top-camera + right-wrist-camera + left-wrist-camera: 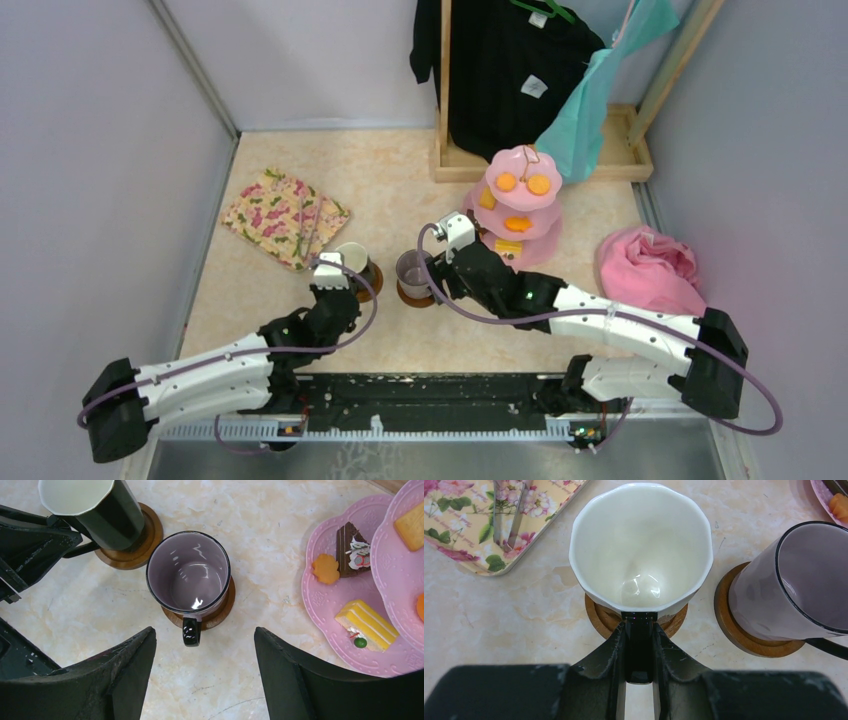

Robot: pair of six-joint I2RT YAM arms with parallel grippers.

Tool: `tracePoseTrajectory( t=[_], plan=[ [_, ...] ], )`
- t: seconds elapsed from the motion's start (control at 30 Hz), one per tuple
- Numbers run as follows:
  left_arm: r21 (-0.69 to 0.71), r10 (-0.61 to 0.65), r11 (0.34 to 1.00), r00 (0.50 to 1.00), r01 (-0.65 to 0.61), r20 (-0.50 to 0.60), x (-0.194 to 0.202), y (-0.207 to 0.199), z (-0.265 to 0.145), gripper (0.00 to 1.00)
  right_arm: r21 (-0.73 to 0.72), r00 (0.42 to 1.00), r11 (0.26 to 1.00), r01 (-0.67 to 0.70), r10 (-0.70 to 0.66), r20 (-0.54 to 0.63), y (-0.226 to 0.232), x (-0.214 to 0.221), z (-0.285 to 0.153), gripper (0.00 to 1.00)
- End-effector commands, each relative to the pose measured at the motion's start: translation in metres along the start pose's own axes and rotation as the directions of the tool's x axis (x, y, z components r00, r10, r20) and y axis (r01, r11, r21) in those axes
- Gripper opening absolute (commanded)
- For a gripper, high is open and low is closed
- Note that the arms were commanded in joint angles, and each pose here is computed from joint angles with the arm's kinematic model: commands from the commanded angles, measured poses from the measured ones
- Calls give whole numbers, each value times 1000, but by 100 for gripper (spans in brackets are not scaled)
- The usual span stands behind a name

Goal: Serve the afternoon tea
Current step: Place the cup on the coaster.

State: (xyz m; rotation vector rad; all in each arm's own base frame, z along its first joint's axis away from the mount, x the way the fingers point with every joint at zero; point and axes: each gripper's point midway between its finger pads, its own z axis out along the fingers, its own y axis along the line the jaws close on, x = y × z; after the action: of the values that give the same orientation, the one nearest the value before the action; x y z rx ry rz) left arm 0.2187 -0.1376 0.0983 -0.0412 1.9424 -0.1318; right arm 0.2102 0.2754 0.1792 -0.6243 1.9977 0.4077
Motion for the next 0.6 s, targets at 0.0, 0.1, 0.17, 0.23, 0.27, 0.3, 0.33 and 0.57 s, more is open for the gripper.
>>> tracePoseTrajectory(
  t=[0.0,0.1,0.17,0.23,0.27,0.3,0.33,0.57],
  plan=[
    [-4,-48,999,999,48,15,-11,-5,-2,18,-30,997,999,-25,27,69,7,-21,-8,72],
    [-6,-50,999,999,50,7,-10,-5,-2,23,-30,997,999,-25,27,70,7,-22,-8,72],
    [-9,-46,999,999,46,0,-9,-4,-3,27,-32,997,999,-24,26,70,8,-22,-7,72],
    [-13,-44,999,999,44,-6,-7,-3,-3,29,-32,997,999,-24,27,68,8,-21,-7,72],
    [-12,-42,999,999,42,-9,-7,-4,-3,30,-33,997,999,-24,26,67,8,-21,-7,72],
    [-12,-41,999,999,41,-10,-6,-4,-3,31,-34,997,999,-24,26,67,9,-21,-7,72],
    [-12,-40,999,999,40,-12,-6,-4,-3,31,-33,998,999,-23,25,65,9,-20,-6,72],
    [-18,-32,999,999,32,-18,-9,-6,-2,40,-36,997,999,-25,28,66,9,-21,-7,72]
  ],
)
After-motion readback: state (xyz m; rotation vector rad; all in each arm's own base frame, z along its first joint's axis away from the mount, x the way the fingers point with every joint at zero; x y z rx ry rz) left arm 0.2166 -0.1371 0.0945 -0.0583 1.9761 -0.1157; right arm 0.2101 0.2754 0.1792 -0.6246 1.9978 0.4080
